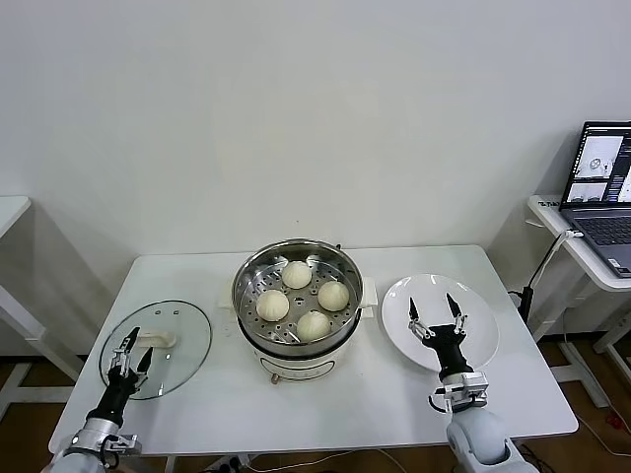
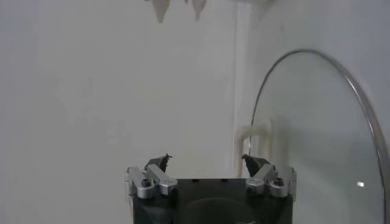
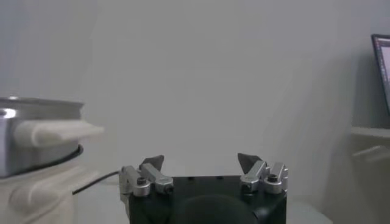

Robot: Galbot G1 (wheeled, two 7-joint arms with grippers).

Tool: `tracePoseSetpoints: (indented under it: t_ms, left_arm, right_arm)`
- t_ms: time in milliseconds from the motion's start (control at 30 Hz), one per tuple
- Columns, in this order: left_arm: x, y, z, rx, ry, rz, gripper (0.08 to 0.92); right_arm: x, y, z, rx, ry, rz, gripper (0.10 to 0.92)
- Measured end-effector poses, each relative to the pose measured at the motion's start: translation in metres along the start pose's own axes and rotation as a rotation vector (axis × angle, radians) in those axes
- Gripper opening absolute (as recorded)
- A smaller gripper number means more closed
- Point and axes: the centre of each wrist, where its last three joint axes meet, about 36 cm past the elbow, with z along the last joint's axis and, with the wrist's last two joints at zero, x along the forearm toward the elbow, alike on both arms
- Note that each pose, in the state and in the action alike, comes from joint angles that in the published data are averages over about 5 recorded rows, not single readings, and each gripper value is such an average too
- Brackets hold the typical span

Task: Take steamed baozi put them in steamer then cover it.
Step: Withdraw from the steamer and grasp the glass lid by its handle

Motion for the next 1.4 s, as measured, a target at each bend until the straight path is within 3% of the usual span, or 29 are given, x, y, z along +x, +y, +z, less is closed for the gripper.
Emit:
tracePoseSetpoints:
  t_ms: [967, 1233, 1400]
  left_arm:
    - [-0.046, -0.007, 0.002, -0.064, 0.006, -0.039, 0.823]
    - [-0.055, -0.010, 0.002, -0.074, 0.014, -0.027, 0.823]
    - [-0.058, -0.013, 0.004, -0.077, 0.028, -0.005, 0.740]
  right_arm:
    - [0.017, 0.012, 0.017, 0.007, 0.028, -0.009, 0.823]
    - [0.017, 0.011, 0.017, 0.011, 0.027, -0.011, 0.823]
    - [0.016, 0.011, 0.015, 0.012, 0.021, -0.012, 0.823]
